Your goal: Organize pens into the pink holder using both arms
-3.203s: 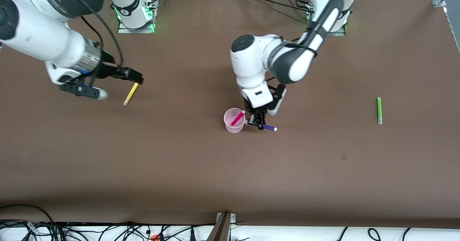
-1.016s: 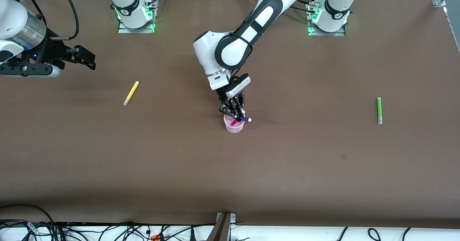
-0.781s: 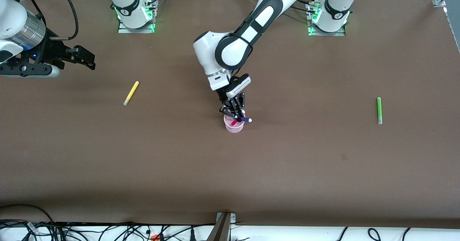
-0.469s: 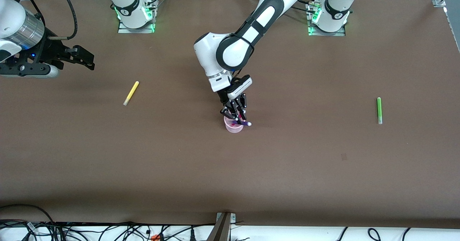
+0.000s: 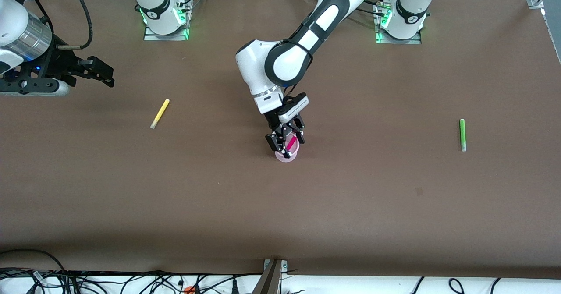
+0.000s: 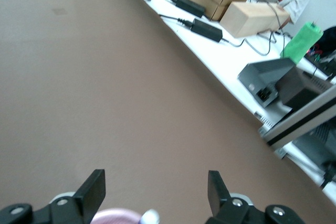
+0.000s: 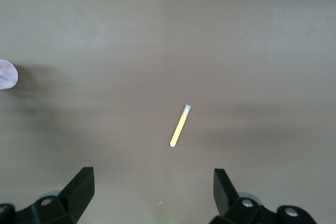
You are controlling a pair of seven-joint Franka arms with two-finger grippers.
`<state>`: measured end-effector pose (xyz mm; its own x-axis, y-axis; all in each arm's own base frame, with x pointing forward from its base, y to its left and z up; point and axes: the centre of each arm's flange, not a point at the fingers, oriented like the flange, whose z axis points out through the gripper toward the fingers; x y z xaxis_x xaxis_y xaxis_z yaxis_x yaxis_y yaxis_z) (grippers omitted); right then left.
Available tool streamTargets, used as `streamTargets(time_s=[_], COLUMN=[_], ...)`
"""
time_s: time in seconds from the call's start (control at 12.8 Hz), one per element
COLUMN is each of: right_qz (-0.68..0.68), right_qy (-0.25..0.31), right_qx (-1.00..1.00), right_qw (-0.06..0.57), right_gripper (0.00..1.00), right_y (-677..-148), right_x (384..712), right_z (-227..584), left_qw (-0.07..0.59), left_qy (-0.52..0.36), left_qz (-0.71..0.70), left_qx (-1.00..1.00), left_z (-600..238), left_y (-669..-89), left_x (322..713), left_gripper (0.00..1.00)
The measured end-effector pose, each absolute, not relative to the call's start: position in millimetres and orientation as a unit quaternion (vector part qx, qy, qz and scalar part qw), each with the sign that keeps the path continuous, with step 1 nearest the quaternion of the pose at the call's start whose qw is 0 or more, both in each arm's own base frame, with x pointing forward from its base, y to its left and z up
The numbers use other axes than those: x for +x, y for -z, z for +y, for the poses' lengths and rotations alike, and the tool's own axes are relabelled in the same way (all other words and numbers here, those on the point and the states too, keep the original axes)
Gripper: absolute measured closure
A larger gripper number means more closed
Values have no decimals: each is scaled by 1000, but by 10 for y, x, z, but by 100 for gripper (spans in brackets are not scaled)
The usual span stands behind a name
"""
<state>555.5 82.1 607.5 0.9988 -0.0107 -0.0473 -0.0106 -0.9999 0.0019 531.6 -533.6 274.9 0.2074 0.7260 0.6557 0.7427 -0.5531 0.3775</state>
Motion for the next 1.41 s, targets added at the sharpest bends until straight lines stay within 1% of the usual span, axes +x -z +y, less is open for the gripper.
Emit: streamTargets(time_s=[0.08,0.23,0.39,0.55,0.7,0.78,0.94,1.09,1.25,1.41], right_qz=[-5,-5,-5,-5,-5,-6,-6,-7,-7,-7], right_qy=[21,17,16,15,15,15,15,15,15,15], right_qx=[1000,1000,1000,1000,1000,1000,1000,1000,1000,1000], right_qw=[0,0,0,-1,-1,-1,-1,-1,-1,-1], right_gripper=[0,0,0,0,0,0,0,0,0,0], right_y=[-6101,-6136,-6152,-6157,-6159,-6159,-6160,-6159,-6159,-6159], right_x=[5557,5559,5561,5562,5564,5565,5565,5566,5567,5567], right_z=[823,827,831,833,825,823,818,814,812,813], left_qw=[11,18,6,-11,-5,-2,0,6,18,20], left_qy=[407,352,295,248,198,169,103,42,-2,-24], left_qz=[-483,-500,-504,-503,-486,-472,-421,-350,-268,-196], left_qx=[-775,-791,-812,-828,-851,-865,-901,-936,-963,-980], left_z=[-5233,-4928,-4533,-4063,-3522,-3244,-2613,-1941,-1329,-738], left_y=[-2894,-3303,-3909,-4531,-5009,-5179,-5421,-5535,-5576,-5625], left_x=[5472,5828,6131,6320,6417,6453,6517,6547,6537,6514], left_gripper=[13,11,9,8,0,0,0,0,0,0])
